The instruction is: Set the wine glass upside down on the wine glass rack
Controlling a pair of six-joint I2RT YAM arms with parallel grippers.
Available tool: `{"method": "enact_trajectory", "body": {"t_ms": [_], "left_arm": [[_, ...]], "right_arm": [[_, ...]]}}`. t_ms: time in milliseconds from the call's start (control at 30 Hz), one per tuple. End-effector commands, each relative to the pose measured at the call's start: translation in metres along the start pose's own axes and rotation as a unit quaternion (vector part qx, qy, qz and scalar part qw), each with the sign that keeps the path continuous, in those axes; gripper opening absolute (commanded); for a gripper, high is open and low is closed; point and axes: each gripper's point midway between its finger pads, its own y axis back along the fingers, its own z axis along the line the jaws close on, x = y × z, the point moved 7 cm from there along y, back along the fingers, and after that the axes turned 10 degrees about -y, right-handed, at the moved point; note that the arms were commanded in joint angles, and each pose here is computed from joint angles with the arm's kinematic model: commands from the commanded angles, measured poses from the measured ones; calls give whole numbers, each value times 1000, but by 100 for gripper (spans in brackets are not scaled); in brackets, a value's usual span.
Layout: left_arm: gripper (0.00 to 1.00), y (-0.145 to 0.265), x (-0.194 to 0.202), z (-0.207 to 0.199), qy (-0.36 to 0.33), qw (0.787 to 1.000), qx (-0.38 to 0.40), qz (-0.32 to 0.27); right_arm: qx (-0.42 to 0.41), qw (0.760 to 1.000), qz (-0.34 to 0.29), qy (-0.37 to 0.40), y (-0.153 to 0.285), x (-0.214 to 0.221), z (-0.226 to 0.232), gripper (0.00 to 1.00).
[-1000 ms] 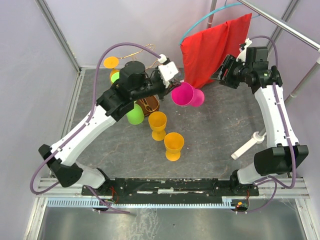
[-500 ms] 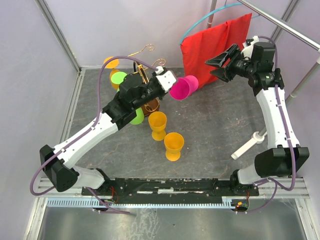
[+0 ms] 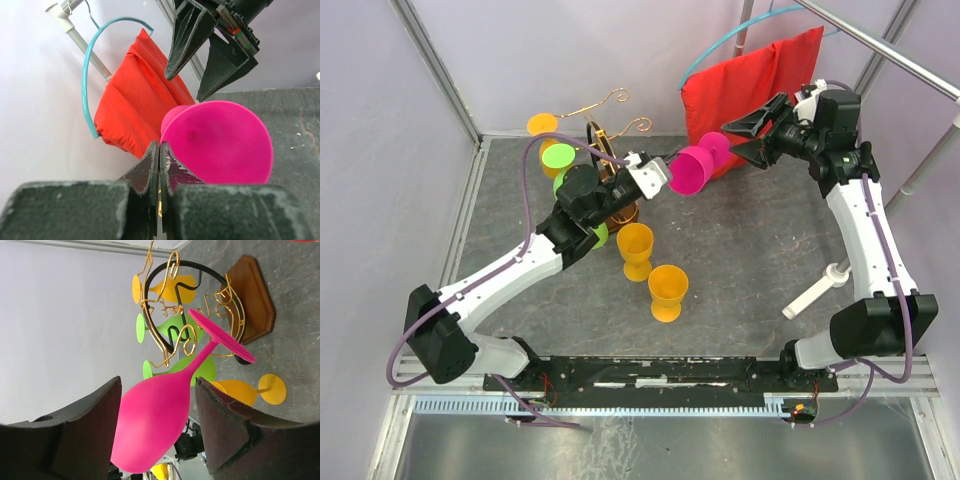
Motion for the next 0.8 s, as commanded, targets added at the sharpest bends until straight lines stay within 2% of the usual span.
{"method": "enact_trajectory", "body": {"t_ms": [0,467,767], "left_arm": [[3,2,-27,23,-47,994,-58,-78],[3,5,-22,24,-58,987,-109,-104],[3,3,-21,20,-57,983,-117,-127]], "right_arm": [[-35,999,7,12,-3,8,15,68],[-20,1000,15,1,-20,17,7,66],[-23,999,27,-6,-30,20,10,64]]}}
